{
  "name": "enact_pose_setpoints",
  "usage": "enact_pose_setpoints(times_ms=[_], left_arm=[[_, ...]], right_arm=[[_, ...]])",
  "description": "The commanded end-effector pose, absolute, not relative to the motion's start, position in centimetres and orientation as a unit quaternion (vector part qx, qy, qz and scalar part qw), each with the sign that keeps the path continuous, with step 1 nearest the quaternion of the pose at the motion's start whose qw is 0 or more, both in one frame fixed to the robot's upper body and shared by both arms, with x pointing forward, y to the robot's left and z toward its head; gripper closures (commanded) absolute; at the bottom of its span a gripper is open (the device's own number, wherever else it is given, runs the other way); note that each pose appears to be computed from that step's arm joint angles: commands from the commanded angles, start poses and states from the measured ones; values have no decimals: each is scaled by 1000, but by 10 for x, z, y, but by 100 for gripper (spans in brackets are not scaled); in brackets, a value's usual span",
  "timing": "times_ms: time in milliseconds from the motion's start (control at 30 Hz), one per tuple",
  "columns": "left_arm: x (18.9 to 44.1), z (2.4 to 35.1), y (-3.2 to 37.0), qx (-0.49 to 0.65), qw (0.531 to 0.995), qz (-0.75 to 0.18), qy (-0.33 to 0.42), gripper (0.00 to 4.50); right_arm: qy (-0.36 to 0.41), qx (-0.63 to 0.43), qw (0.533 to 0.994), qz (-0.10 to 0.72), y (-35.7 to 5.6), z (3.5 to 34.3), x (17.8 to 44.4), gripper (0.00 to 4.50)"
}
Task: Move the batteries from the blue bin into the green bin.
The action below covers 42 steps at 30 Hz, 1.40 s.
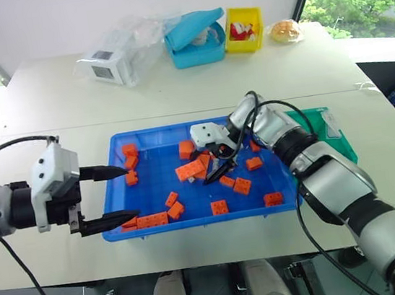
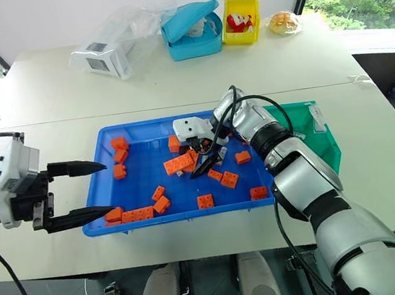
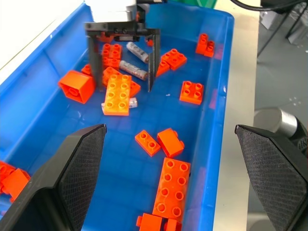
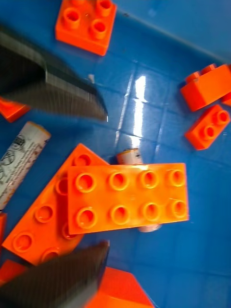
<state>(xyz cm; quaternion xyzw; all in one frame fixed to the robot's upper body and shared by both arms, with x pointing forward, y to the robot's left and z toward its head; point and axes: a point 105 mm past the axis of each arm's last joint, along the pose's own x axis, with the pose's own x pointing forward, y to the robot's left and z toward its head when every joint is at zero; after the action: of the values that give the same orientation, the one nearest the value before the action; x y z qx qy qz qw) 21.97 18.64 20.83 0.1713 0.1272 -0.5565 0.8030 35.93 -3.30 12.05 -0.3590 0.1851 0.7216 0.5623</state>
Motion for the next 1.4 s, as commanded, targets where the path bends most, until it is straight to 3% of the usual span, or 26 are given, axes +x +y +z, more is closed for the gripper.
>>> enact_pose_setpoints(times_ms=[33,100,367,733,767,900,1067,1233,1400], left_arm=[[218,217,184,184,804,-555,107,0],[219,218,183,185,804,-555,106,0],[224,220,183,187,803,-556,101,0],[229,222,179,185,801,-562,93,0],[229,221,178,185,801,-562,93,0],[228,221,177,184,800,-564,91,0],[228,222,176,184,800,-563,90,0],[228,222,177,185,802,-560,89,0],[227,221,177,187,803,-559,89,0]], right_arm=[[159,-366,559,727,-24,136,361,239],[152,-358,562,730,-22,140,360,331],[133,-339,564,741,-15,154,357,331],[88,-300,571,759,61,155,331,331],[88,-299,569,761,67,154,327,226],[75,-324,547,768,72,152,320,33],[60,-357,513,778,53,161,325,33],[61,-411,471,778,22,151,331,33],[57,-440,480,756,13,140,344,33]])
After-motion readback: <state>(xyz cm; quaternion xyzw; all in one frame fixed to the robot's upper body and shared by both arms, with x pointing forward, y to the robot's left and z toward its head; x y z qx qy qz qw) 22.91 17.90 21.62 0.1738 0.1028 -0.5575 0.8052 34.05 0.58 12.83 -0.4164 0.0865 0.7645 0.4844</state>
